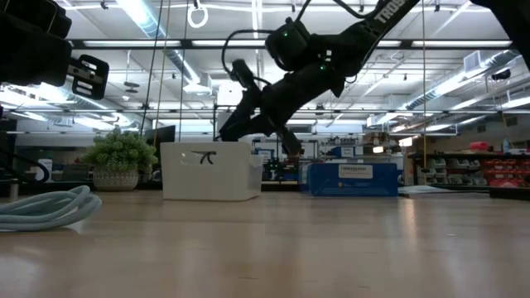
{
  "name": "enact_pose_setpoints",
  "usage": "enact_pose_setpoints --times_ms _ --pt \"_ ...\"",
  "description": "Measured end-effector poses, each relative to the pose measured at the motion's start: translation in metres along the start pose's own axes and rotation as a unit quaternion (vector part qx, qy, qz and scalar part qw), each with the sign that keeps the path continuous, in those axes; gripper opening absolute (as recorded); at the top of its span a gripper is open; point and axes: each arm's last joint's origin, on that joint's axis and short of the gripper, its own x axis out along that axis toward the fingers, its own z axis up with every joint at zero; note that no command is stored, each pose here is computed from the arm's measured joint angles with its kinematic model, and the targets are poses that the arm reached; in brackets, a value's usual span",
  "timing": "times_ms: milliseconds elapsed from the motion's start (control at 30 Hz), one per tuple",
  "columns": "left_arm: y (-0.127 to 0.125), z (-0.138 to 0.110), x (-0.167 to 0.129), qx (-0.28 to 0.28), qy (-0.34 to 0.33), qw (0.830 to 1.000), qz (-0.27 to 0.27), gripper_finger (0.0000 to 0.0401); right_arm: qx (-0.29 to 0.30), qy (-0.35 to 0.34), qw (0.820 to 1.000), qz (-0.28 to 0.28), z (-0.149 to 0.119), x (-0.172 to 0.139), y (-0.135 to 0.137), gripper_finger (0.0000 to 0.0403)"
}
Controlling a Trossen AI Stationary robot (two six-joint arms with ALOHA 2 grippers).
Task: Pick and place USB-C Cables
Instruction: Put the black charger cable into the white bin
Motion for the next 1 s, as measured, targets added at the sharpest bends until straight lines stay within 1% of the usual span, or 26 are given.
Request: enact_pose_setpoints --times_ms 100,267,300,433,600,733,833,900,1000 --pt "0.0 0.0001 0.0 0.0 0.0 1.0 0.0 0.0011 0.018 -0.026 0.999 -0.004 0.0019 0.0027 -0.0029 0.0048" --pt "0.0 0.0 0.0 0.0 0.0 1.0 0.0 0.0011 0.02 -0.077 0.997 -0.003 0.0045 0.0025 -0.0028 0.0054" --pt "0.0 0.0 0.0 0.0 0.0 1.0 0.0 0.0011 0.017 -0.08 0.997 -0.003 0.0048 0.0024 -0.0027 0.0057" --pt "0.0 0.0001 0.0 0.0 0.0 1.0 0.0 0.0011 -0.031 -0.092 0.995 -0.016 0.0047 0.0025 -0.0042 0.0074" --pt "0.0 0.0001 0.0 0.0 0.0 1.0 0.0 0.0011 -0.032 -0.094 0.995 -0.015 0.0041 0.0026 -0.0039 0.011" --pt "0.0 0.0001 0.0 0.0 0.0 1.0 0.0 0.0011 -0.033 -0.078 0.996 -0.004 0.0031 0.0028 -0.0021 0.015" --pt "0.0 0.0 0.0 0.0 0.0 1.0 0.0 0.0011 -0.041 -0.046 0.998 0.011 0.0013 0.003 0.0006 0.0181" --pt "0.0 0.0 0.0 0.0 0.0 1.0 0.0 0.0011 -0.063 -0.022 0.997 0.023 0.0 0.0026 0.0032 0.02" --pt "0.0 0.0001 0.0 0.0 -0.001 1.0 0.0 0.0011 -0.099 0.002 0.995 0.022 -0.0017 0.0023 0.0028 0.022"
